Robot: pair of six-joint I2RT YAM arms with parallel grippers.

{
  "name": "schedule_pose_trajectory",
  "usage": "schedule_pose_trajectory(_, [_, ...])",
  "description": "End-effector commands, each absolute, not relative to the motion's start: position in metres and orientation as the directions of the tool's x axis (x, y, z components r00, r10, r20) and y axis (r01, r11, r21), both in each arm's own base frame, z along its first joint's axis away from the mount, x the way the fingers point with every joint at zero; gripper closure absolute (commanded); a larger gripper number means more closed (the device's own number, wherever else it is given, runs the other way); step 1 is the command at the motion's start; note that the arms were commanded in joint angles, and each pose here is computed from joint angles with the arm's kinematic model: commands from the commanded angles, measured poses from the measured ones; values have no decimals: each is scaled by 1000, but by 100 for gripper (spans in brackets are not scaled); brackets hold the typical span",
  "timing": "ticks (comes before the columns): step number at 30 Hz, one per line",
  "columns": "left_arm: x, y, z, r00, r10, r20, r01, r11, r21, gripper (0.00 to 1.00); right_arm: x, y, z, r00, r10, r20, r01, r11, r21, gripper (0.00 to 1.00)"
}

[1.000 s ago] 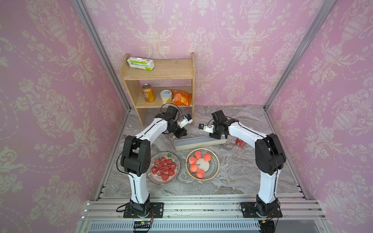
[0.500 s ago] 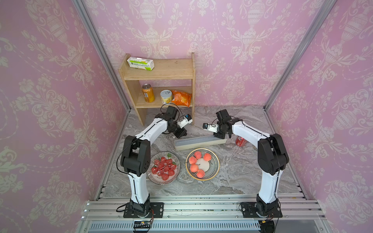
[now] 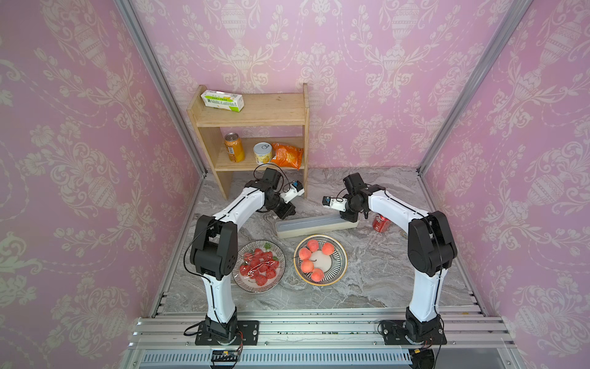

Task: Wrap the plate with plastic wrap
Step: Pull the plastic wrap from the plastic wrap cutting box.

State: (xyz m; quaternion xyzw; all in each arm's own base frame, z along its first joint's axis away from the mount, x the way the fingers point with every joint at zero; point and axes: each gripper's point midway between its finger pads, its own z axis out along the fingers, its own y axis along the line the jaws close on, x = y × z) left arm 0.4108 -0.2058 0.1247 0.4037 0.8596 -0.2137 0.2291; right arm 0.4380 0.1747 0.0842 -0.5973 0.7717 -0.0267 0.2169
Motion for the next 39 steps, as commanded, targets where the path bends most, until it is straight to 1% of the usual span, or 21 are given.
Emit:
schedule_pose_trajectory(1, [414, -203, 149, -543, 569, -617, 792, 591, -152, 100, 435, 172, 111, -220, -903, -368, -893, 338, -296, 100])
schedule_pose_trajectory(5, [414, -204, 151, -541, 567, -621, 794, 588, -155, 100, 438, 173, 128, -203, -901, -383, -884, 337, -325, 100])
schedule_pose_trajectory(10, [413, -204, 147, -544, 568, -617, 794, 587, -159, 100, 436, 171, 128, -200, -905, -375, -886, 330, -324, 100])
schedule_pose_trajectory(13, [411, -201, 145, -542, 575, -613, 795, 587, -153, 66, 436, 168, 123, -207, -909, -362, -887, 330, -322, 100])
schedule_pose_trajectory(14, [411, -199, 143, -539, 584, -607, 797, 587, -142, 53, 436, 168, 122, -208, -909, -360, -888, 330, -321, 100])
schedule_pose_trajectory(15, [409, -198, 139, -534, 595, -601, 801, 583, -135, 46, 435, 168, 122, -209, -910, -359, -887, 331, -321, 100])
schedule_pose_trajectory(17, [408, -195, 132, -530, 616, -584, 807, 577, -123, 39, 436, 167, 122, -210, -910, -357, -885, 332, -326, 100])
schedule_pose_trajectory(20, [410, -193, 123, -534, 630, -564, 810, 571, -129, 34, 436, 167, 123, -208, -911, -356, -884, 331, -330, 100])
schedule_pose_trajectory(24, [416, -200, 114, -554, 613, -563, 805, 566, -174, 32, 438, 167, 123, -210, -910, -357, -882, 334, -333, 100])
schedule_pose_trajectory(28, [421, -208, 105, -572, 595, -564, 799, 559, -220, 34, 438, 166, 125, -213, -909, -358, -878, 339, -337, 100])
schedule_pose_trajectory(35, [425, -221, 100, -590, 563, -578, 795, 531, -294, 44, 438, 166, 128, -212, -908, -361, -875, 341, -344, 100])
schedule_pose_trajectory(37, [424, -223, 99, -595, 558, -578, 794, 522, -313, 48, 438, 166, 129, -213, -907, -363, -874, 343, -345, 100])
schedule_pose_trajectory(39, [424, -224, 96, -602, 556, -573, 790, 522, -323, 56, 439, 166, 129, -216, -907, -361, -873, 345, -344, 100])
